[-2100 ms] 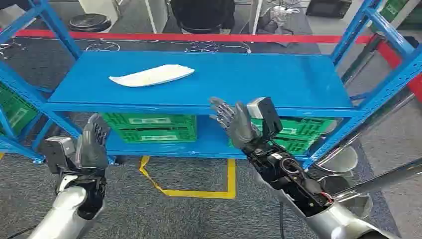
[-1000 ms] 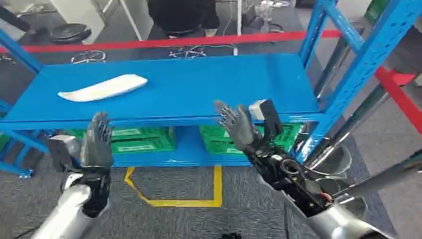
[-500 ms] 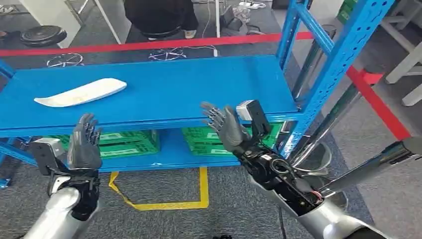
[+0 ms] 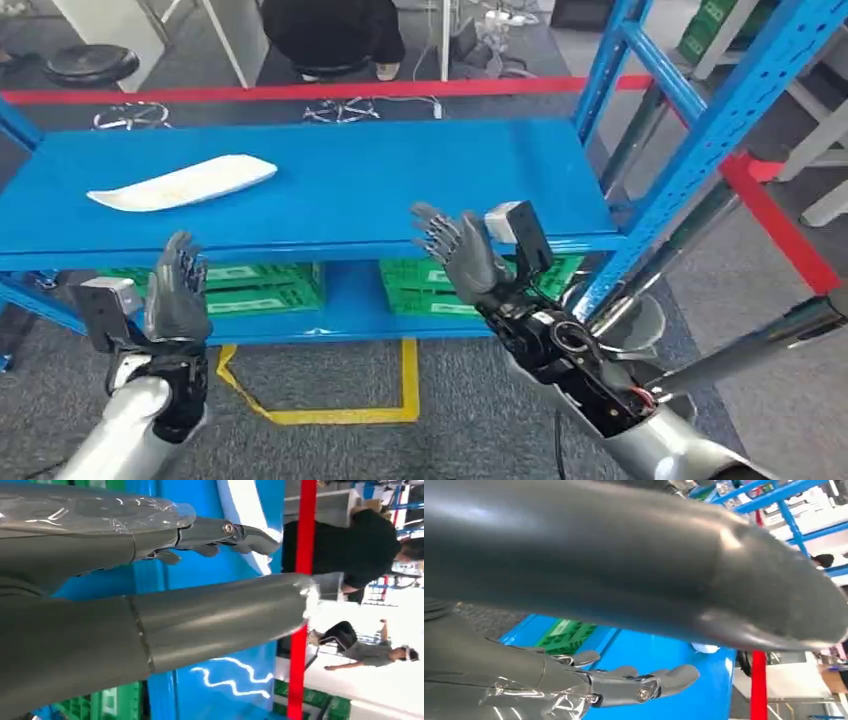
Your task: Take the parts from the cabinet and place them on the table.
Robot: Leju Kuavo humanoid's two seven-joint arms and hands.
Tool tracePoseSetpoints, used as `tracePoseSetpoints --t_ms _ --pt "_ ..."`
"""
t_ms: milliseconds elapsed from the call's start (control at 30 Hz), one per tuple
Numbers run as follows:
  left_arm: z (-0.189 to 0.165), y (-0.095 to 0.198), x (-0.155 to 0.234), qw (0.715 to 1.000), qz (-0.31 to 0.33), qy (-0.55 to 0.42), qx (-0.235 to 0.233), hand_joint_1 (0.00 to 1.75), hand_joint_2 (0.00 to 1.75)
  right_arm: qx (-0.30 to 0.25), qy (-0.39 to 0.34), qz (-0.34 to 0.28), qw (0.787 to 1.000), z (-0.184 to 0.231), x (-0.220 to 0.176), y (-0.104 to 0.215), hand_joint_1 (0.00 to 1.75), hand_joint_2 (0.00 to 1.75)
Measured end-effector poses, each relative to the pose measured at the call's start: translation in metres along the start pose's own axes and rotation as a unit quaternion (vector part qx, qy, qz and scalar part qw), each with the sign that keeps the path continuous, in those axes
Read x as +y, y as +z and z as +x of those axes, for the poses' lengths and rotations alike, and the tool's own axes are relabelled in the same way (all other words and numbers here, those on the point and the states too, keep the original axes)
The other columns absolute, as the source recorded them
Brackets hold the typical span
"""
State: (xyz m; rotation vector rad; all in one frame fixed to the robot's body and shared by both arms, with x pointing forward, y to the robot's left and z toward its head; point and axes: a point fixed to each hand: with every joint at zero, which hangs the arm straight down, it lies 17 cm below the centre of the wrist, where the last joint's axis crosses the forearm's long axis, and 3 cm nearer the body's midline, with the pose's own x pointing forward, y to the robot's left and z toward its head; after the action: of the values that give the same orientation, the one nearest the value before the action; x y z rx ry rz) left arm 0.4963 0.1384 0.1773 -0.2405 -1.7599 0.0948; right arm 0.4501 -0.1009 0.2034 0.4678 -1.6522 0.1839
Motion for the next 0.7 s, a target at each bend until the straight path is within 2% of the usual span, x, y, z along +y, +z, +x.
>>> tracePoseSetpoints --t_ms 700 --pt "-0.0008 0.0013 0.0015 1.0 0.0 -0.003 0.0 0.0 0.0 -0.007 0.002 0.004 1.0 0.0069 0.0022 -0.0023 0.0 0.0"
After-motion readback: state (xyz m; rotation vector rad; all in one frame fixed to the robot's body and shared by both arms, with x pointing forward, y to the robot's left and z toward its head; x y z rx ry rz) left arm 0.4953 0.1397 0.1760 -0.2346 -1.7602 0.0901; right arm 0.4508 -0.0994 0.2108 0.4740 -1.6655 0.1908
